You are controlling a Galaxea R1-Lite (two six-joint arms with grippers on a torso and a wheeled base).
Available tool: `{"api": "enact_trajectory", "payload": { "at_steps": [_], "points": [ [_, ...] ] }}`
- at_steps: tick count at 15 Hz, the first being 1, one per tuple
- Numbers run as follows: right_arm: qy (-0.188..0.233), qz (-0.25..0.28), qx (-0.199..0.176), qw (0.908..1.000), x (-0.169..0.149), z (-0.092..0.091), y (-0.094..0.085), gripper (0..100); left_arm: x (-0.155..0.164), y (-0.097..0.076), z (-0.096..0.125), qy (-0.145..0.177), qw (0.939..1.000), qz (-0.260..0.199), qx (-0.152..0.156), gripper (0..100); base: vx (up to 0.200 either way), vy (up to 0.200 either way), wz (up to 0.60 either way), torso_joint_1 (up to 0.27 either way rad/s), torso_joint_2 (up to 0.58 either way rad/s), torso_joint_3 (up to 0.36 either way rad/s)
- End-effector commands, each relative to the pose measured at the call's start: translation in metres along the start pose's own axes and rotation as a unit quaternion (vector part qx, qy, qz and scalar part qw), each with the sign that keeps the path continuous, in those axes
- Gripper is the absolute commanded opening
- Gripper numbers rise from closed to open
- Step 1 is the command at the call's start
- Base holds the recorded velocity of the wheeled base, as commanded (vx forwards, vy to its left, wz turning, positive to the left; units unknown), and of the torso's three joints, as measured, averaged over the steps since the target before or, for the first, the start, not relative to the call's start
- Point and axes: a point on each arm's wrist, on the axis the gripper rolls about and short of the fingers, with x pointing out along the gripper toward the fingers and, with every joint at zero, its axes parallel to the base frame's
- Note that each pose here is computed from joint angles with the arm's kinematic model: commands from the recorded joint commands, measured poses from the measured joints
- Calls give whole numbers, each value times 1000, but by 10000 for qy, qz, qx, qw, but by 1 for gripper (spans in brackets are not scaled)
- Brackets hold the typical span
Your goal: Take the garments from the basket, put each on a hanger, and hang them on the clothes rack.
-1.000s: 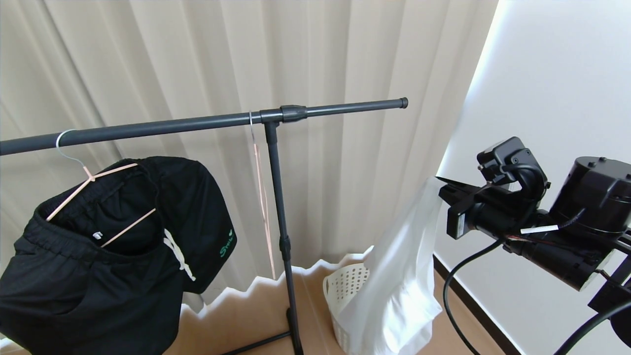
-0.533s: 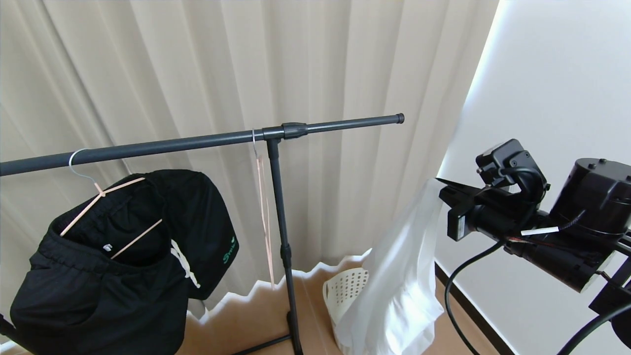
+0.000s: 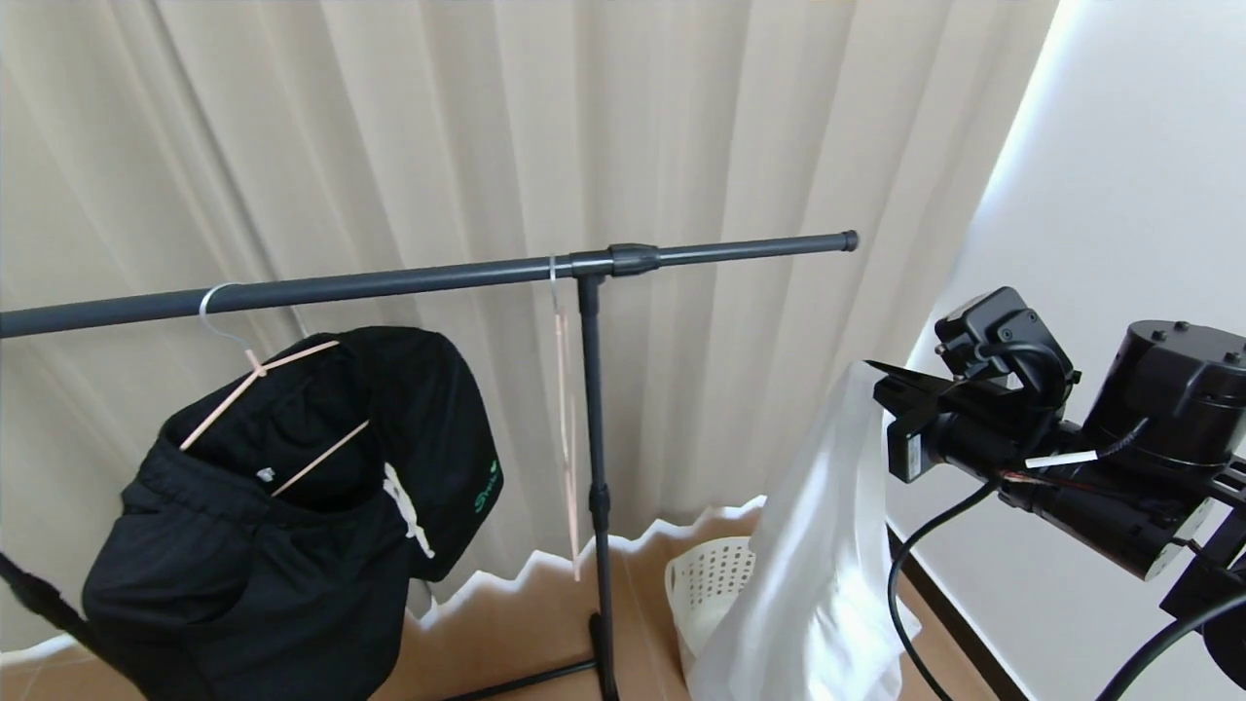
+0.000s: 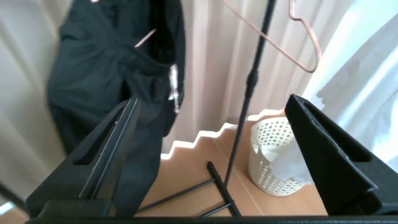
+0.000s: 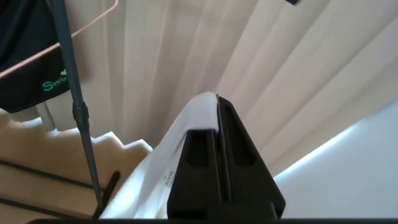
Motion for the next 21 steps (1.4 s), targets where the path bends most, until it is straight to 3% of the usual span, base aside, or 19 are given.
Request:
{"api": "enact_trajectory", "payload": {
  "at_steps": [1,12,17,21],
  "points": [
    [21,-23,-4,10000,2,-2,-1,0,0,0,0,2,10000,-3,1,100,0,0,600,17,7,-12],
    [6,-27,4,10000,1,-1,-1,0,0,0,1,-5,10000,-3,2,100,-182,0,55,3,2,2],
    [-12,-48,-4,10000,1,0,-2,0,0,0,0,2,10000,-3,9,100,0,200,0,0,-1,2],
    [-15,-65,-50,10000,0,1,-2,0,0,0,0,2,10000,-3,9,100,0,0,0,0,0,0]
  ]
}}
